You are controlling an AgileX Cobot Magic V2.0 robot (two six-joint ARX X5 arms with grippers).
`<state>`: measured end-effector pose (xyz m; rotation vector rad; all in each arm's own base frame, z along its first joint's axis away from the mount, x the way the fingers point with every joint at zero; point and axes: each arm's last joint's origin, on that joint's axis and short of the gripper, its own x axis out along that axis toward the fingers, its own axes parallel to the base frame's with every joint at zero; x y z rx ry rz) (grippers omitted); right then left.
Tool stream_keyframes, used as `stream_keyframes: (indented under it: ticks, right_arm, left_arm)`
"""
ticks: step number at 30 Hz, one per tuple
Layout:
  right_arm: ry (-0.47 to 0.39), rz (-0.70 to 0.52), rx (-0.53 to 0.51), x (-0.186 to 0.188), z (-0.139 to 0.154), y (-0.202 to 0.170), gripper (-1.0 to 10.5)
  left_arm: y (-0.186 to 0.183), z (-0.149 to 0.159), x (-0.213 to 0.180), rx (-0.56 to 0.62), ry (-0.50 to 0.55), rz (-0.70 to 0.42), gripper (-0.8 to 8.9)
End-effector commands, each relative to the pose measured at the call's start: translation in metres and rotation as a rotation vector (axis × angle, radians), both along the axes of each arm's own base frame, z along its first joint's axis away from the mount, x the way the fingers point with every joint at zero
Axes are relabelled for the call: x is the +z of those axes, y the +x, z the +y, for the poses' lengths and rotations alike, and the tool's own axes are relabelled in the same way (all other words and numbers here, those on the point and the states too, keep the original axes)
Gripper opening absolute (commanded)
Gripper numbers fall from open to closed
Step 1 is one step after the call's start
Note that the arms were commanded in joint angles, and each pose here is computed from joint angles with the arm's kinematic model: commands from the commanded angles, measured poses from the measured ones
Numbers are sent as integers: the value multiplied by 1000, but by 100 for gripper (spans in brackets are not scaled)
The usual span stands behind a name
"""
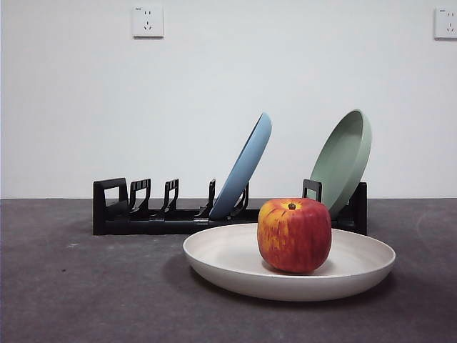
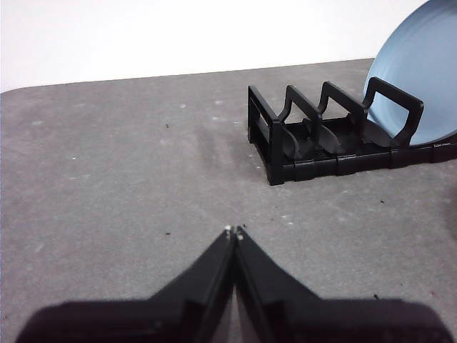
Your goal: Take the yellow plate from the plate rack,put the plate on the table,take the apple from the table,put the apple in the plate
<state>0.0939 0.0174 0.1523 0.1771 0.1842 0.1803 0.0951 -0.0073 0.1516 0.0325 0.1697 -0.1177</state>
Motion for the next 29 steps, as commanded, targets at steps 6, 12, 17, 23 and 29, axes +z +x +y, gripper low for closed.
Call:
stream_keyframes:
  ticks: [6,12,17,23,29]
  right_arm:
    - [7,8,-1,-4,0,0,1]
    - [7,8,-1,-4,0,0,2]
    - [7,8,-1,-4,0,0,1]
    - [7,8,-1,-4,0,0,1]
    - [8,8,-1,-4,0,0,1]
  left_arm:
    - [1,0,-4,5,-8,8,-1]
    - [1,0,-4,5,-8,8,-1]
    - [1,0,-4,5,-8,8,-1]
    - [1,0,-4,5,-8,8,-1]
    - [1,0,-4,5,-8,8,-1]
